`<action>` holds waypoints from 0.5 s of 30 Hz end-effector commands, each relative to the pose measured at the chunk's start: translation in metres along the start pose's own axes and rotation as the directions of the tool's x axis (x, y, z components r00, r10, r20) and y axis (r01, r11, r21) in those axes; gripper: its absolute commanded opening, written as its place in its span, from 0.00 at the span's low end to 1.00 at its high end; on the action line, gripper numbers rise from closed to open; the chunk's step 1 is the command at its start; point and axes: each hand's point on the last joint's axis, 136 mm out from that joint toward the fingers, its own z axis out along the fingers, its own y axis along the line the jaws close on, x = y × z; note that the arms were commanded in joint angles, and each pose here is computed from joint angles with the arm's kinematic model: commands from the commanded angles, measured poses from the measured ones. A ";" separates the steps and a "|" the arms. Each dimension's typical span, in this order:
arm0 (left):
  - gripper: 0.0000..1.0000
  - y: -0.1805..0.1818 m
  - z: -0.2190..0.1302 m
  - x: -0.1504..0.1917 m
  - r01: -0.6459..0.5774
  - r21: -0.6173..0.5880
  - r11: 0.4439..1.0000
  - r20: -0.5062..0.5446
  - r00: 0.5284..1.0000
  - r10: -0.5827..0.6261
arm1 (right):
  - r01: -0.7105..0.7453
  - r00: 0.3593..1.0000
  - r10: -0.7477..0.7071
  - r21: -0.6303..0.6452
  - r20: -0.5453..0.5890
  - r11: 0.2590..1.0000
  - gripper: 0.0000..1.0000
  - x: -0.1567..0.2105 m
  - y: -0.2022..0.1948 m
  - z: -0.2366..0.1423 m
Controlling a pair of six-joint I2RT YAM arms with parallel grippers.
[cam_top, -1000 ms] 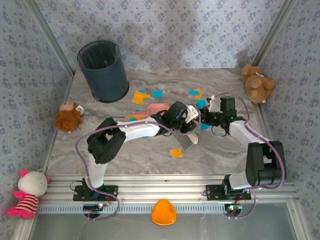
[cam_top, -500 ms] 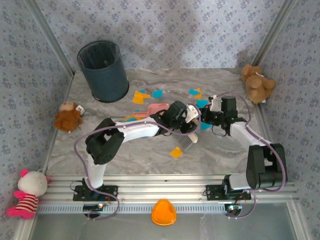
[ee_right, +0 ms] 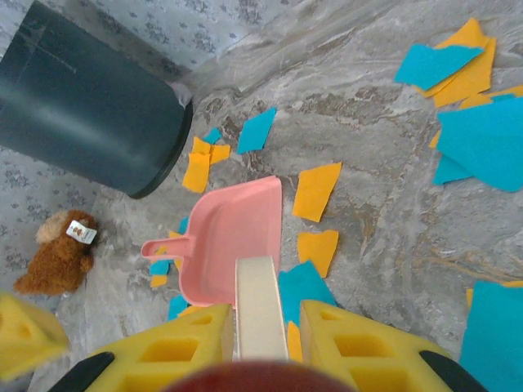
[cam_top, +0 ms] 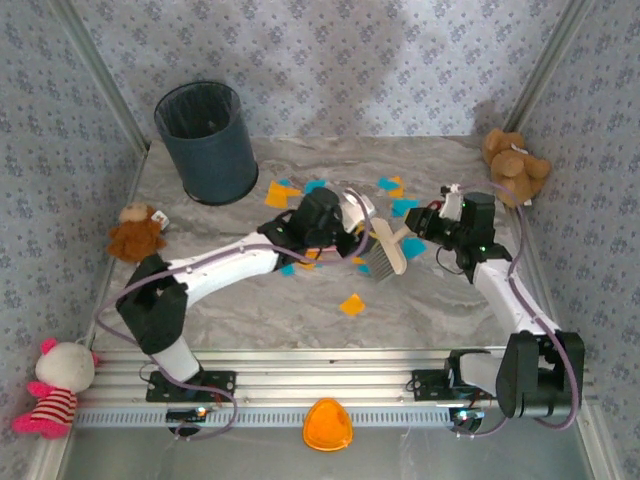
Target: Sweep away the paper scraps from the table
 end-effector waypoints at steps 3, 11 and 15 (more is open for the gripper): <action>0.53 0.053 -0.039 0.034 0.060 -0.136 0.989 -0.127 0.989 -0.077 | -0.031 0.999 0.030 0.032 0.027 0.999 0.00 -0.002 -0.005 -0.013; 0.51 0.105 -0.085 0.080 -0.063 -0.212 0.975 -0.315 0.949 -0.007 | -0.032 0.999 0.030 0.047 0.043 0.998 0.00 -0.007 -0.005 -0.024; 0.52 0.120 -0.103 0.104 -0.082 -0.123 0.989 -0.396 0.918 0.027 | -0.038 0.999 0.036 0.054 0.039 0.998 0.00 -0.006 -0.007 -0.026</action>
